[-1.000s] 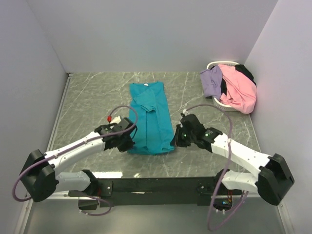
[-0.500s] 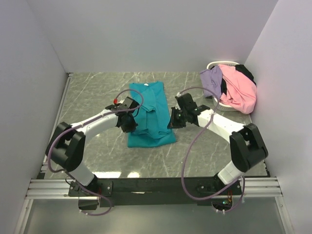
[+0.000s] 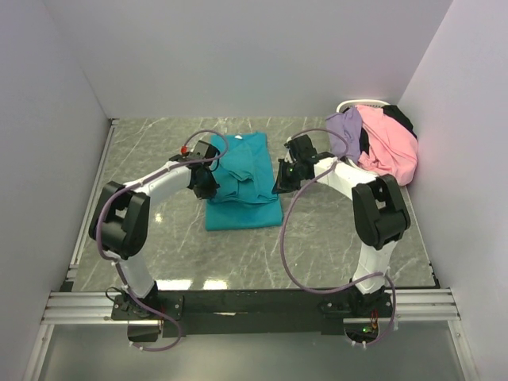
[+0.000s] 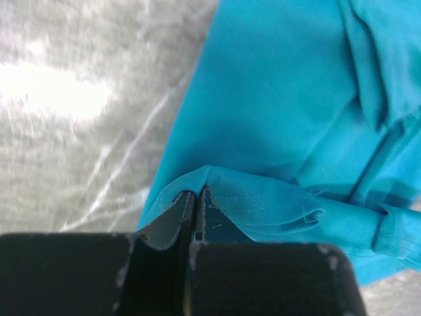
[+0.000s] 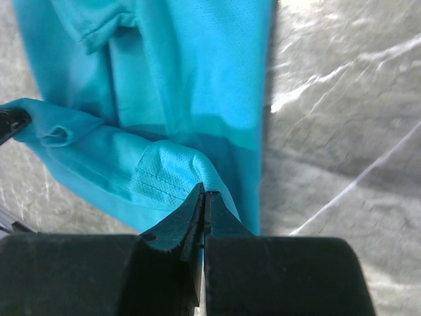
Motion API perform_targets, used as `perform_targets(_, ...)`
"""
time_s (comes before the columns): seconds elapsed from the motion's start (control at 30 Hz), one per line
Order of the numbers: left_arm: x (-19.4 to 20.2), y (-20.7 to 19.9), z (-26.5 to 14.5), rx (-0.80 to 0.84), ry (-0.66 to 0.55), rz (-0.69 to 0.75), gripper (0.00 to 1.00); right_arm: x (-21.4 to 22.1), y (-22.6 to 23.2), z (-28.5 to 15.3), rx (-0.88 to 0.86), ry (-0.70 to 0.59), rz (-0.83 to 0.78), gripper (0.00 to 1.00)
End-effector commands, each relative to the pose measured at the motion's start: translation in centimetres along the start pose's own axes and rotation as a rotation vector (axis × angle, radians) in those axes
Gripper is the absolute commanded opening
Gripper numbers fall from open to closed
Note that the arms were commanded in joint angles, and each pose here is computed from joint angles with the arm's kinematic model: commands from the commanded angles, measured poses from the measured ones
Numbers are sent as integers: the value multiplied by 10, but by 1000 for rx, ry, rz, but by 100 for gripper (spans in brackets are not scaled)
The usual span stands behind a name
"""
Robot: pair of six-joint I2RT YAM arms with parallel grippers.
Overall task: Fold and stack the t-shirts
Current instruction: Fold the tshirt
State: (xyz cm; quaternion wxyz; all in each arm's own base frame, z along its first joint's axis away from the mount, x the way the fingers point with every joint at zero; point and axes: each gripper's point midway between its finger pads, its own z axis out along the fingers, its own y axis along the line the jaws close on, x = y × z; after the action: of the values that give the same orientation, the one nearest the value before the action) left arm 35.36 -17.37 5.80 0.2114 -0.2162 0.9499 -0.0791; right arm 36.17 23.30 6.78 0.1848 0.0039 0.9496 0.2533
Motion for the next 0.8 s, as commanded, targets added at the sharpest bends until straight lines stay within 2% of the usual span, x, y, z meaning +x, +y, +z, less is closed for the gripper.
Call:
perform_targets(0.0, -15, -9, 7, 38, -8, 10, 1, -19, 3, 2, -28, -16, -22, 0)
perform_targets(0.37, -37, -10, 27, 36, -20, 3, 1, -44, -6, 22, -33, -19, -5, 0)
perform_targets(0.43, -41, -10, 33, 32, -13, 6, 4, -47, -9, 25, -27, -18, 1, 24)
perform_targets(0.47, -46, -12, 32, 35, -16, 8, 11, -52, -11, 25, -19, -27, 5, 27)
perform_targets(0.5, -49, -13, 33, 33, -20, 13, 23, -54, -13, 26, -15, -26, 5, 32)
perform_targets(0.53, -51, -11, 36, 19, -18, 17, 42, -55, -14, 27, -14, -27, 5, 36)
perform_targets(0.6, -62, -13, 34, 21, -36, 11, 59, -66, -16, 24, -17, -69, 4, 43)
perform_targets(0.7, -81, -11, 23, 17, -92, -2, 75, -82, -14, 12, -28, -139, -3, 45)
perform_targets(0.77, -93, -13, 11, 26, -127, -4, 81, -91, -10, 0, -31, -171, -20, 46)
